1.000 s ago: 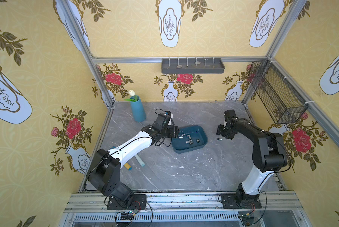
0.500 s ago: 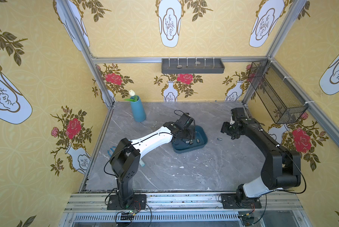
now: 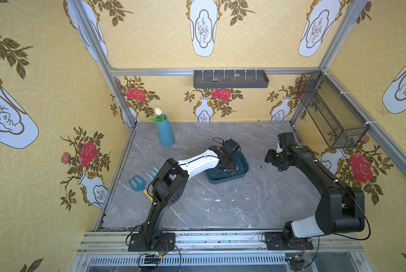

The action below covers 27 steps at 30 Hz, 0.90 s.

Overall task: Take out the socket from the storage box
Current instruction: Pick up the socket head from the storage box.

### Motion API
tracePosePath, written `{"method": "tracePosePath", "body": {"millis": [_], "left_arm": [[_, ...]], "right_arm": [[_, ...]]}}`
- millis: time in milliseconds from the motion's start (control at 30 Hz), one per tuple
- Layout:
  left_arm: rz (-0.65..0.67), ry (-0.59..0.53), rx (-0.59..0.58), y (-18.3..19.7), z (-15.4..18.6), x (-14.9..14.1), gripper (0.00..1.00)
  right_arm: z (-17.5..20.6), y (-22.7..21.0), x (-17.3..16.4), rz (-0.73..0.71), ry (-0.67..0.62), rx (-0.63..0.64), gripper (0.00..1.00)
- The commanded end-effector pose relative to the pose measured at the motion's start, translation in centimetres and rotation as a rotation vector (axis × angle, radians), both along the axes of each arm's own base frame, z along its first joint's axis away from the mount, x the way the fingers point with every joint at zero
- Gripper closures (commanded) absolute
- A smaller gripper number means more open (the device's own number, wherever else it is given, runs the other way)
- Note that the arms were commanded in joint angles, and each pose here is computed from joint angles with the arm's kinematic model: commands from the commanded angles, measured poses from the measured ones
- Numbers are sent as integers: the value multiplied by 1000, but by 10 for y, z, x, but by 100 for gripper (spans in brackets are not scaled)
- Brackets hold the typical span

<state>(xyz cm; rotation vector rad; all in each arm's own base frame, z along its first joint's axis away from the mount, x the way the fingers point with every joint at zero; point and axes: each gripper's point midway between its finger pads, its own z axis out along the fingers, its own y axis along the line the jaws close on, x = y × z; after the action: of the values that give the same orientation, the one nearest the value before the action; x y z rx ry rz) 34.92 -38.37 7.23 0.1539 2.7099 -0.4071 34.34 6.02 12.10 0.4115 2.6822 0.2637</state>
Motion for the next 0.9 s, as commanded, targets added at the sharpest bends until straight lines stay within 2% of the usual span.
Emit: {"method": "tracePosePath", "body": {"millis": [0,667,867], "left_arm": [[21,11,41,6,-11,2,48],[48,10,137,0,-46,23,53],[54,19,151,2,-53,28,57]], "right_arm": [[0,1,0,-11,-6,12,33],[-9,3,-1,-11,-7,24,32],[-8,2,-2,-15,-15,24,33]]}}
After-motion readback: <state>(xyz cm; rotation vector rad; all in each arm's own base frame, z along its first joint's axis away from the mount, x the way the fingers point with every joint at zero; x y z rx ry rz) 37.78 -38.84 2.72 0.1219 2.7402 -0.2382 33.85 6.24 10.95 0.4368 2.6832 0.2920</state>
